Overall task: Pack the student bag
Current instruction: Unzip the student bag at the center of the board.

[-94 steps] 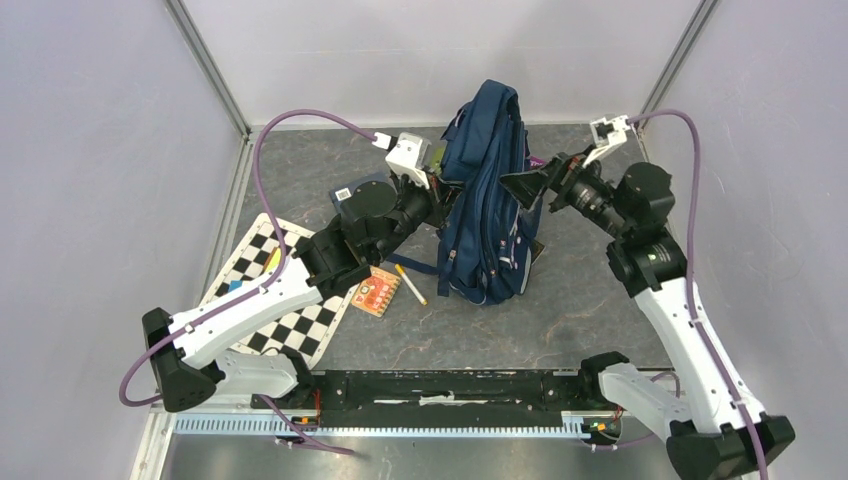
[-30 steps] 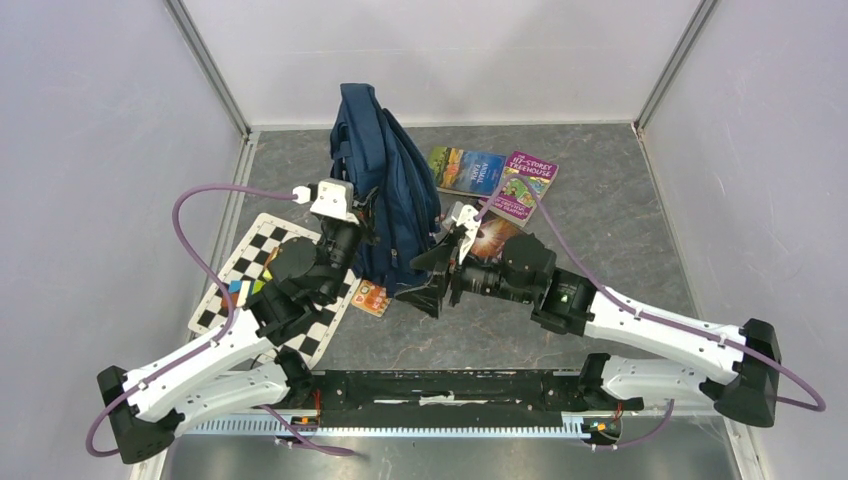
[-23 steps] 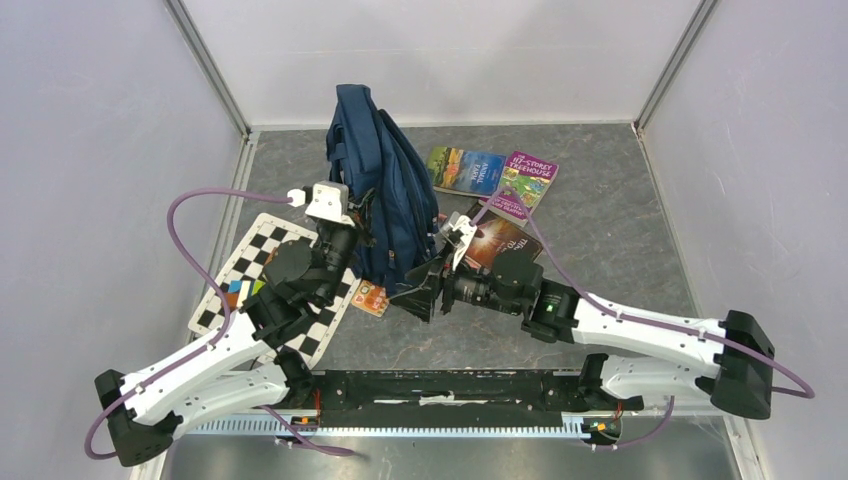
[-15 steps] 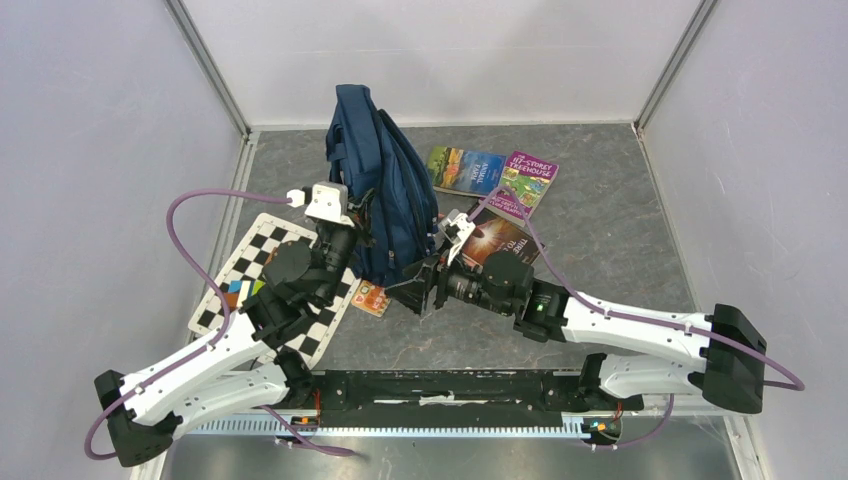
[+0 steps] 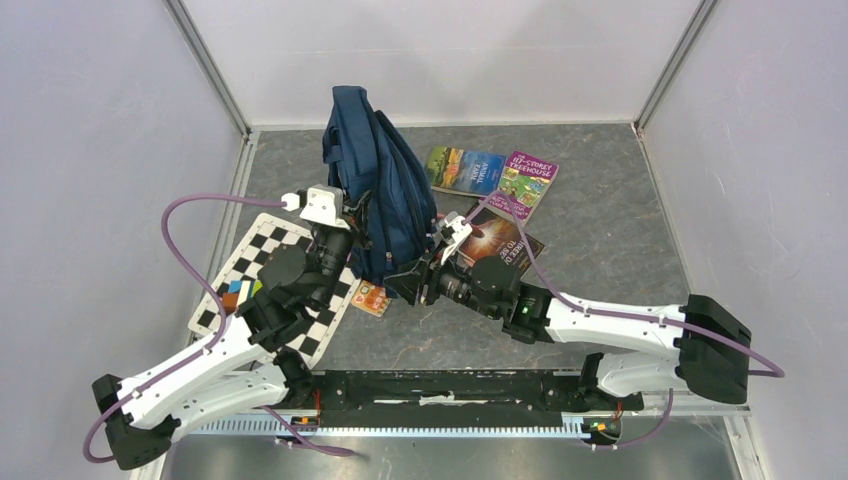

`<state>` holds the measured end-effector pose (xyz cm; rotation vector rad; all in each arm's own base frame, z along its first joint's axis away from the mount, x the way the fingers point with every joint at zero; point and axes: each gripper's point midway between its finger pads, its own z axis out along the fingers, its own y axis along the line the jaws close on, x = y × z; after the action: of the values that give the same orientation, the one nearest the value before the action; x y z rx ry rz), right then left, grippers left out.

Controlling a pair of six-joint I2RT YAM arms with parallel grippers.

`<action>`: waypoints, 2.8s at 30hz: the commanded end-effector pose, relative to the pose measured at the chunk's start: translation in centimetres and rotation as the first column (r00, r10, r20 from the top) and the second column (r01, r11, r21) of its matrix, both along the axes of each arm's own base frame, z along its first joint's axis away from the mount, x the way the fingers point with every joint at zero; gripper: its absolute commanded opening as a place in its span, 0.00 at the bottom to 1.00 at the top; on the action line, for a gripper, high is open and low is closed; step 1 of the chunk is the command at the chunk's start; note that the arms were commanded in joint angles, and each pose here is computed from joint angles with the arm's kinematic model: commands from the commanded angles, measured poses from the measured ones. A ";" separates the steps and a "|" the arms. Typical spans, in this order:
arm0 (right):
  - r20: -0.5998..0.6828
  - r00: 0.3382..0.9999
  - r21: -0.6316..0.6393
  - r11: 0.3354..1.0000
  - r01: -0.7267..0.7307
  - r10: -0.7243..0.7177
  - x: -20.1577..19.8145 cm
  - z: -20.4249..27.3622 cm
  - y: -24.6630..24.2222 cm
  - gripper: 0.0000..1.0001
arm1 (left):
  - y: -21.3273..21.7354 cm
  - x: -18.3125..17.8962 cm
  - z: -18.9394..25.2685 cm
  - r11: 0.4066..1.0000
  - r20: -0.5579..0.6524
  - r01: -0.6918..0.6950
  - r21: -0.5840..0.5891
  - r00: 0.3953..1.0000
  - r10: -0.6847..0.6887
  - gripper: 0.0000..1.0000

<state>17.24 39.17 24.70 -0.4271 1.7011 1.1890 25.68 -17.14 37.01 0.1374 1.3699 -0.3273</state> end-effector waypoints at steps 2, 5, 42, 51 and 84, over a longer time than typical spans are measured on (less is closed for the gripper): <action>0.021 0.999 0.077 0.997 0.029 -0.030 1.1 2.2 1.2 0.54 | 1.3 -0.2 2.1 0.999 0.058 -0.031 -0.040 0.998 0.033 0.02; 0.011 0.999 0.098 0.995 0.033 -0.035 1.2 2.2 1.4 0.51 | 1.2 -0.2 2.0 0.999 0.057 -0.027 -0.037 0.998 0.030 0.02; 0.073 0.997 0.190 0.982 0.003 -0.017 0.4 7.5 0.3 0.00 | 0.6 -0.2 1.7 0.999 0.053 -0.002 -0.039 0.999 0.004 0.02; 0.099 0.993 0.188 0.979 -0.081 0.063 -0.9 11.0 1.1 0.00 | -1.5 -1.9 3.0 0.987 0.130 0.157 0.017 0.979 -0.158 0.02; 0.085 0.993 0.173 0.981 -0.090 0.076 4.4 17.2 -0.3 0.00 | -2.4 -5.3 2.8 0.936 0.024 0.346 -0.063 0.938 -0.345 0.60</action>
<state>22.07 38.76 36.08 -0.4450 1.6788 1.2839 20.98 -19.75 38.55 0.3383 1.3154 -0.6351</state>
